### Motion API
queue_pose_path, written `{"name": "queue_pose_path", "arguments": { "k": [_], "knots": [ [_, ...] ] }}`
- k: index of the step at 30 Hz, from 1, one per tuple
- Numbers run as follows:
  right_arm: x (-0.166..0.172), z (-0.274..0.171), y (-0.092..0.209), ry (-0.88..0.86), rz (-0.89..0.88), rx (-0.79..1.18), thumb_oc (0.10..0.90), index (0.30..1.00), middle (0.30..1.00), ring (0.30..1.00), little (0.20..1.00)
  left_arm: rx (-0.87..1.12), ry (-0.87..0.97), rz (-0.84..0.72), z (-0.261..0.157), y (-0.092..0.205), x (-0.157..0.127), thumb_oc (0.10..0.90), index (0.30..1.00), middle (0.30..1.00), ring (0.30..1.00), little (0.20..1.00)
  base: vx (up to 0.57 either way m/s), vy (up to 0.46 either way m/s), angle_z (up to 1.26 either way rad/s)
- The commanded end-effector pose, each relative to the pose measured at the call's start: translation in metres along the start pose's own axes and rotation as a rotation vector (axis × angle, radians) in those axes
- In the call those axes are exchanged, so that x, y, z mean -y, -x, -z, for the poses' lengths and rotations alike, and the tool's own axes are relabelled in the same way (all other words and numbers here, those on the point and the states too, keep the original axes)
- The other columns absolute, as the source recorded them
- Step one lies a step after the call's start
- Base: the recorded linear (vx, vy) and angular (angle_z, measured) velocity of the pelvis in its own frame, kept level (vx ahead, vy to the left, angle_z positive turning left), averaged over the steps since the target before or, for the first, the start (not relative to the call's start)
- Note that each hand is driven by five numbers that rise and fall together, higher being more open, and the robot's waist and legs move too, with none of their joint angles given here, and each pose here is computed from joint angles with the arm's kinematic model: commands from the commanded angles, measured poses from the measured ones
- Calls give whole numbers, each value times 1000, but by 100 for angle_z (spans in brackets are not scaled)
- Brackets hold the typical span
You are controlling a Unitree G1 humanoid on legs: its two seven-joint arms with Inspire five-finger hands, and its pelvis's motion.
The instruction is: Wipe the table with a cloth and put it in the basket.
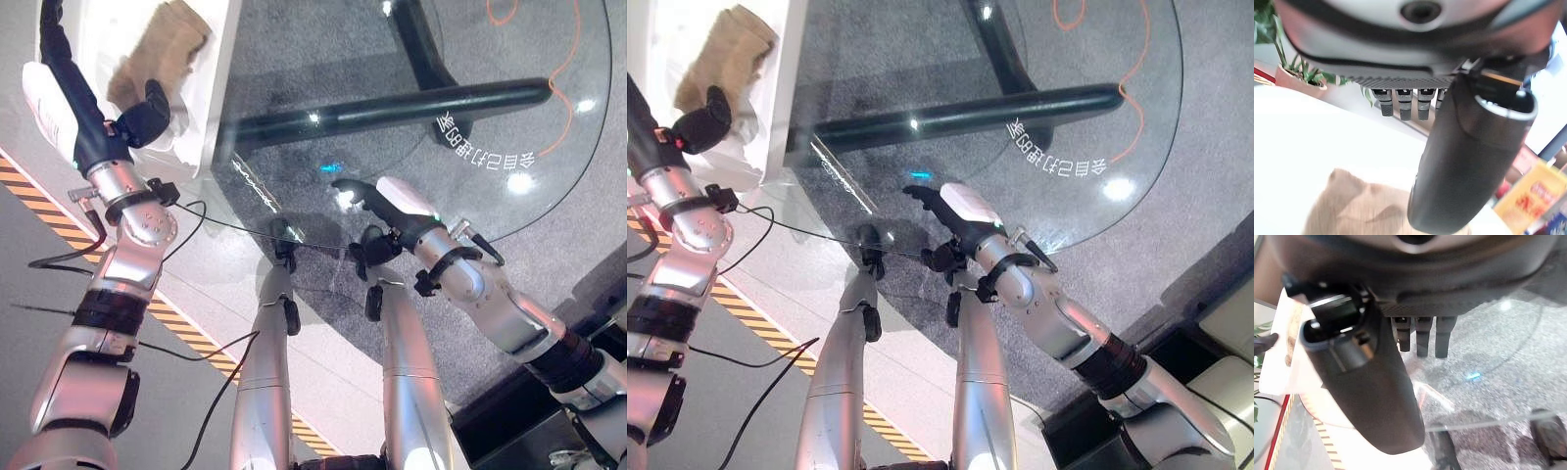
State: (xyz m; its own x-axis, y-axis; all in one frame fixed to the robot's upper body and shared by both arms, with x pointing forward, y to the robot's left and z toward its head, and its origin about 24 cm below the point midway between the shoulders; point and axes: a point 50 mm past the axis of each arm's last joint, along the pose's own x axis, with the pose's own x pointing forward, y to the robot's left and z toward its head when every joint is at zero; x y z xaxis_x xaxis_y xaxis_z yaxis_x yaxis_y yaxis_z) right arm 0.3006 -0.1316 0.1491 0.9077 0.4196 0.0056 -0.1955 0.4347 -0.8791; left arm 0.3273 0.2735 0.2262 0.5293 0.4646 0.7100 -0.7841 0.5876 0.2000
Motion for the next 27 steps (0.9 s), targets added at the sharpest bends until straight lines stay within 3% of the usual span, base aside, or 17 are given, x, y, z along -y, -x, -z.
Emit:
{"name": "queue_pose_path", "arguments": {
  "k": [1,9,13,18,24,25,27],
  "knots": [
    [13,-25,7,11,84,130,800,900,900,900,900,85,29,-134,-11,-23,-35,800,900,900,900,900,-17,-53,5],
    [8,-20,18,-13,87,126,800,900,900,900,900,60,6,-69,1,-15,-49,800,900,900,900,900,-21,-97,5],
    [0,-13,25,-32,84,104,800,900,900,900,900,21,60,13,9,3,-50,800,900,900,900,900,-19,-139,1],
    [-21,7,42,-104,80,30,800,900,900,900,900,-90,221,164,19,55,-44,800,900,900,900,900,-34,-167,1],
    [-57,46,61,-363,64,-143,800,900,900,900,900,-255,310,340,36,104,-36,800,900,900,900,900,-36,-117,-1],
    [-71,63,66,-420,74,-210,800,900,900,900,900,-377,341,401,52,123,-35,800,900,900,900,900,-23,-95,3],
    [-77,72,71,-456,81,-252,800,900,900,900,900,-441,349,416,61,134,-37,800,900,900,900,900,-12,-87,0]
  ]
}}
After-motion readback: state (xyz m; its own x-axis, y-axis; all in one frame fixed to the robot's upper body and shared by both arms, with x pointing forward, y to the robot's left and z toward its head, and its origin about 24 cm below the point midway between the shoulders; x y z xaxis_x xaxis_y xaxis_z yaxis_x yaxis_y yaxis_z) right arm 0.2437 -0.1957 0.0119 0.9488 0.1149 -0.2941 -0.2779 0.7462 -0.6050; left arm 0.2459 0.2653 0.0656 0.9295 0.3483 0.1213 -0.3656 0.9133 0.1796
